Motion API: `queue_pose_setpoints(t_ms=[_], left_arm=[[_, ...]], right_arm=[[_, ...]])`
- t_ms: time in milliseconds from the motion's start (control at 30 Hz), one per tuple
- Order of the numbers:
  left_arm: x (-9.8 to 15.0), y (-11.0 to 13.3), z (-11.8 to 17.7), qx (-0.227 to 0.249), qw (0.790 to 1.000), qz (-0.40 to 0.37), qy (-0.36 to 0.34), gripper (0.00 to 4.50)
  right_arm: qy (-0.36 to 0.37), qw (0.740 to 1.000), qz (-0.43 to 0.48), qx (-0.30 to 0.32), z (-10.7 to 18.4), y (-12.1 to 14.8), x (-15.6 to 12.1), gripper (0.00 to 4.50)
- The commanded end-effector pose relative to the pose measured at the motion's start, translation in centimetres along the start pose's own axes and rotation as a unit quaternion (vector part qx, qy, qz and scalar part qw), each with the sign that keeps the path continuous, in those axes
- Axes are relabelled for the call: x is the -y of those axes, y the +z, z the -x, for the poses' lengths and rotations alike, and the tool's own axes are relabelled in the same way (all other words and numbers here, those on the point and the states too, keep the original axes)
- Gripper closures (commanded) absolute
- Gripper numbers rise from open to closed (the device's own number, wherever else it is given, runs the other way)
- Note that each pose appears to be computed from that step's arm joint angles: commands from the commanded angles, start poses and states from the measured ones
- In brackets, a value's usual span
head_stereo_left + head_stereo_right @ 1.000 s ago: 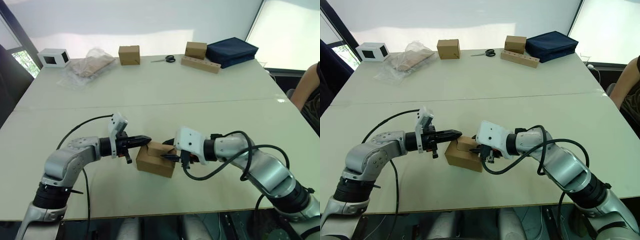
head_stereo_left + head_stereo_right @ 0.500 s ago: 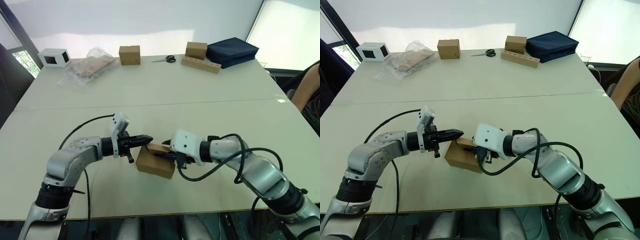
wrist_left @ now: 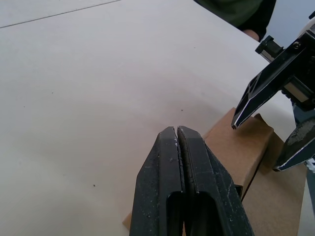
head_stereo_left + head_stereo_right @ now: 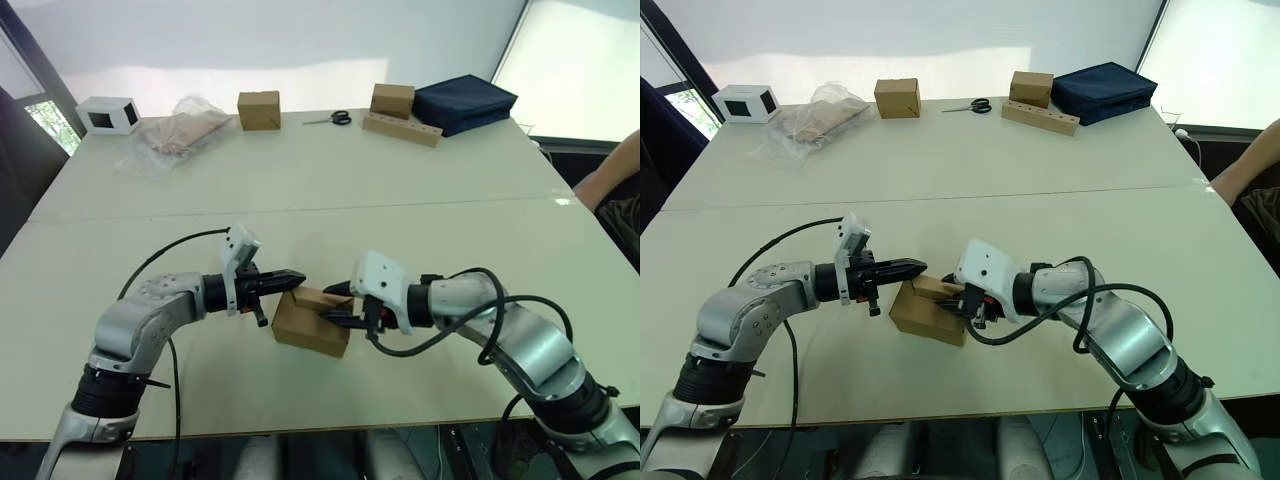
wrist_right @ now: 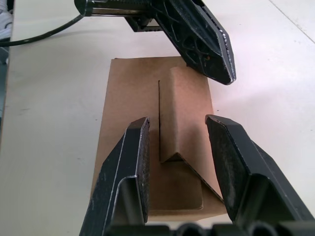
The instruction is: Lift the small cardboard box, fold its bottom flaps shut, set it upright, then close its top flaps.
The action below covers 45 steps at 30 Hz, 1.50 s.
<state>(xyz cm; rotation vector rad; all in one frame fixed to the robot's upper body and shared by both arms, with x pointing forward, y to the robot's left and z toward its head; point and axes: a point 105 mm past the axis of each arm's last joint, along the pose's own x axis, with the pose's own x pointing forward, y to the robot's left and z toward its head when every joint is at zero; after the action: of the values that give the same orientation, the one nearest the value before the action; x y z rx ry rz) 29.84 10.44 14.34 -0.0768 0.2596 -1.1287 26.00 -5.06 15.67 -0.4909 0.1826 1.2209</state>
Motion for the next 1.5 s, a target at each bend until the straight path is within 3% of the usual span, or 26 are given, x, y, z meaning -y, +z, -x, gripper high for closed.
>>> queue_pose_setpoints(t_ms=[33,600,1033,1267,1500], left_arm=[[0.3,0.0,0.1,-0.005,1.0,-0.015,-0.003,4.5],[0.2,-0.2,0.5,-0.021,0.999,-0.034,-0.007,4.5],[1.8,-0.4,1.7,-0.06,0.994,-0.073,-0.05,4.5],[2.1,0.0,1.5,-0.057,0.993,-0.093,-0.051,4.5],[2.4,-0.3,1.4,-0.069,0.991,-0.104,-0.057,4.5]], right_arm=[[0.001,1.0,0.001,0.029,0.2,1.1,-0.2,2.69],[0.036,0.993,-0.108,0.023,-1.1,0.0,-1.6,2.69],[0.037,0.993,-0.114,0.011,-1.5,-0.5,-1.7,2.69],[0.02,0.991,-0.102,0.078,-0.1,1.2,-0.9,2.69],[0.013,0.991,-0.117,0.058,0.7,-0.5,-1.2,2.69]])
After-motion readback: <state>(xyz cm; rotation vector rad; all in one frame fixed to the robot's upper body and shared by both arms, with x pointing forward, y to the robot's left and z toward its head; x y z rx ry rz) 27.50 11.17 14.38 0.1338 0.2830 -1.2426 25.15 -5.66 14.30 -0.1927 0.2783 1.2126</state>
